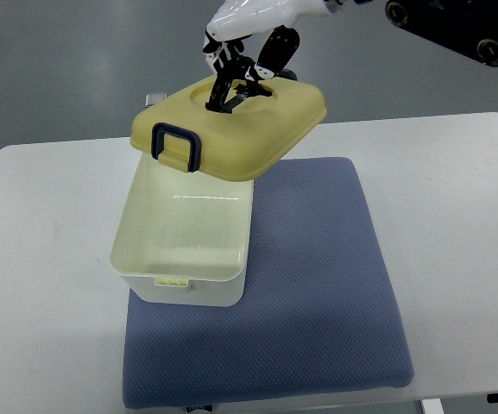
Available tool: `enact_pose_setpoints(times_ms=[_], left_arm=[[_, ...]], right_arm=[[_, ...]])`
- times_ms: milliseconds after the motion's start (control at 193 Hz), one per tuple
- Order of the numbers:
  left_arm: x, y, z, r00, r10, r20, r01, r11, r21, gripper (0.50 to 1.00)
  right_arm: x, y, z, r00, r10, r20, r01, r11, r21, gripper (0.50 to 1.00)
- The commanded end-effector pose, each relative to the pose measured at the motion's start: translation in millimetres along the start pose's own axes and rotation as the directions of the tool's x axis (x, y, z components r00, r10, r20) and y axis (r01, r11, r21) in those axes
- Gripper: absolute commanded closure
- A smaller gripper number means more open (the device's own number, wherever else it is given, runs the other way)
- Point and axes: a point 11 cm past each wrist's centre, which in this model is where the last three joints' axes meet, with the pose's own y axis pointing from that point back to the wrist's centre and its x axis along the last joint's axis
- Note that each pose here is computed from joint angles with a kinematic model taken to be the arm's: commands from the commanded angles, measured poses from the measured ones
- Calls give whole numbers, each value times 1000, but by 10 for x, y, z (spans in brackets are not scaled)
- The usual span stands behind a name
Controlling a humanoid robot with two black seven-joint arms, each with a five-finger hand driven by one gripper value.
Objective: Open white storage box with right hand
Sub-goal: 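Lift the yellow lid off the white box with the right hand, then lower the held lid onto the blue cushion beside the box and release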
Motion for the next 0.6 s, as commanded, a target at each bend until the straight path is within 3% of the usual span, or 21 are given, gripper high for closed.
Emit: enact_pose_setpoints(times_ms=[0,259,597], left_arm=[[0,0,-5,1000,0,0,0,1000,1,500],[0,0,-5,1000,0,0,0,1000,1,500],[0,0,-5,1000,0,0,0,1000,1,500]], right_arm=[[-81,219,204,1000,0,20,1,998,-57,1000],[-466,603,572,995,-25,92,40,987,-159,1000],[-1196,715,758,982,-87,170,120,973,-196,1000]])
